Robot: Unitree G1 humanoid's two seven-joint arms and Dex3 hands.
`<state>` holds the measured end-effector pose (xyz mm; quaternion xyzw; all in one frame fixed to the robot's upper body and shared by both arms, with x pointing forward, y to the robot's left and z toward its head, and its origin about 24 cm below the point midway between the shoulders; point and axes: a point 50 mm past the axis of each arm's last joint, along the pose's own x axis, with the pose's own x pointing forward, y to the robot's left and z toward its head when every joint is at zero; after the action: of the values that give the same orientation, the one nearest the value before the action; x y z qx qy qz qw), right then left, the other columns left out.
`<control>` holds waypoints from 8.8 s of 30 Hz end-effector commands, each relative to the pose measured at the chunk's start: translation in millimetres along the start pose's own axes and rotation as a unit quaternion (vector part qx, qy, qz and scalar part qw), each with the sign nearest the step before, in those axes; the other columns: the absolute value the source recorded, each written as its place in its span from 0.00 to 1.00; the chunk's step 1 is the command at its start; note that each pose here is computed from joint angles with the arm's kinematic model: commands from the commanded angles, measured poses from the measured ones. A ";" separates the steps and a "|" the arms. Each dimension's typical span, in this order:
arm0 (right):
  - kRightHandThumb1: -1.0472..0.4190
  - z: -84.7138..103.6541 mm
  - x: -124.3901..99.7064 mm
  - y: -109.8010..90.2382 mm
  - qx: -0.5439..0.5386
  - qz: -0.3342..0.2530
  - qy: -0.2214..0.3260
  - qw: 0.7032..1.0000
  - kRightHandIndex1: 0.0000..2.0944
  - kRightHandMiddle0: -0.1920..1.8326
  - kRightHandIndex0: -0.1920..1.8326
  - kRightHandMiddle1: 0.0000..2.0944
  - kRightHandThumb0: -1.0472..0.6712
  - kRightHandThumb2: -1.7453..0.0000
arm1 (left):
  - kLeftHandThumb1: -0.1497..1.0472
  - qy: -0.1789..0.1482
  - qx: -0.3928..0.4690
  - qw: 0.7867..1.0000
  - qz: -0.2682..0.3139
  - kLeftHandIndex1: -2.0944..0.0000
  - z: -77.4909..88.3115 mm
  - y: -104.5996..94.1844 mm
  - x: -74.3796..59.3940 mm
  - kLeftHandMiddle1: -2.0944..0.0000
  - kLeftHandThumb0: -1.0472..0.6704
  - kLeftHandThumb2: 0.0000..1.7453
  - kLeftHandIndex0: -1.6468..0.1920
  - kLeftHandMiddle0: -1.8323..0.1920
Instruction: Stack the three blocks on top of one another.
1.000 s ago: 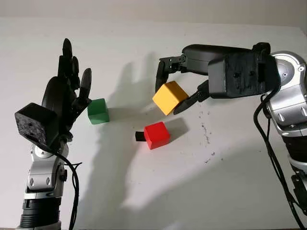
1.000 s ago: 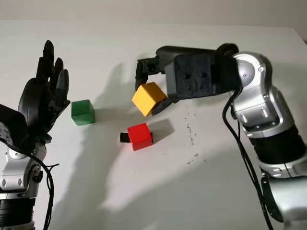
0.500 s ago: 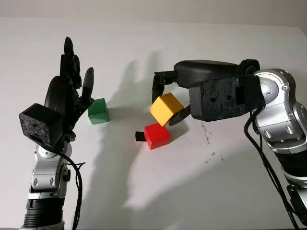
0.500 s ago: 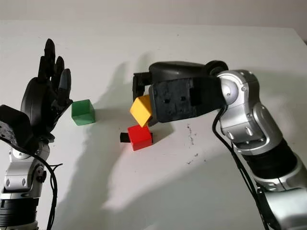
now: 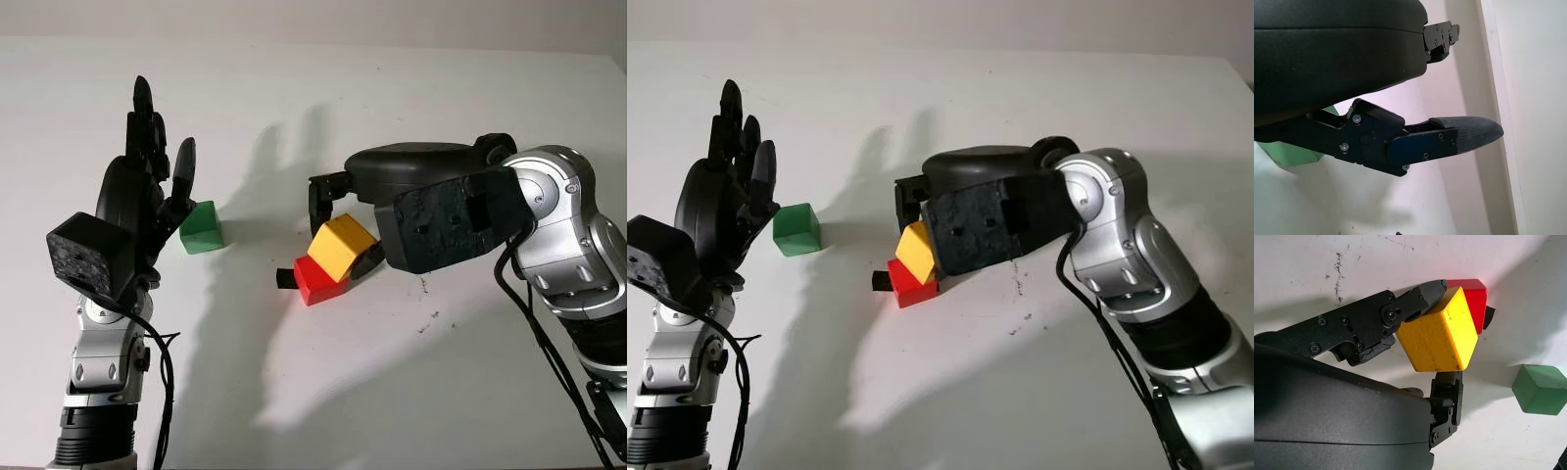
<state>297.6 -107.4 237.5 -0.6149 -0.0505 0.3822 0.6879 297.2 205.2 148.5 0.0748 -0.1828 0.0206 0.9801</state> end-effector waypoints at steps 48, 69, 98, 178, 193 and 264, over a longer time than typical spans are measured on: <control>0.03 1.6 15.0 10.7 -0.044 -0.007 -0.030 0.999 0.03 0.15 0.19 0.88 0.36 0.97 | 1.00 -0.018 -0.008 1.000 0.004 0.98 0.5 -7.0 -6.9 0.97 0.19 0.32 1.00 0.98; 0.02 3.2 20.5 12.6 -0.029 -0.008 -0.052 0.998 0.03 0.19 0.23 0.86 0.36 0.97 | 1.00 -0.018 -0.005 1.000 0.004 0.98 -0.1 -8.1 -8.3 0.97 0.19 0.33 0.99 0.97; 0.10 2.0 19.9 13.0 -0.096 0.057 -0.042 0.993 0.00 0.10 0.05 0.09 0.20 0.97 | 1.00 -0.017 -0.001 1.000 0.005 0.98 0.0 -5.2 -10.9 0.97 0.19 0.33 0.99 0.97; 0.00 -77.2 -21.4 97.1 0.629 -0.308 -0.064 0.711 0.00 0.00 0.00 0.00 0.15 0.54 | 1.00 0.072 0.576 0.782 -0.226 0.99 15.9 32.3 1.6 0.98 0.12 0.04 0.83 0.96; 0.00 -77.2 -22.1 98.4 0.629 -0.308 -0.065 0.710 0.00 0.00 0.00 0.00 0.15 0.54 | 1.00 0.033 0.643 0.737 -0.204 0.95 6.4 19.7 3.5 0.97 0.20 0.06 0.76 0.92; 0.00 -66.6 -1.1 107.5 0.653 -0.265 -0.083 0.705 0.00 0.00 0.00 0.00 0.18 0.59 | 0.96 -0.217 0.576 0.662 -0.427 0.47 214.0 -66.3 70.9 0.98 0.34 0.03 0.59 0.66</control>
<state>282.4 -167.3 125.7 0.0585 0.0022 0.1725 0.9833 297.4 113.7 353.7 0.6919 -0.2770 -0.3207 0.5845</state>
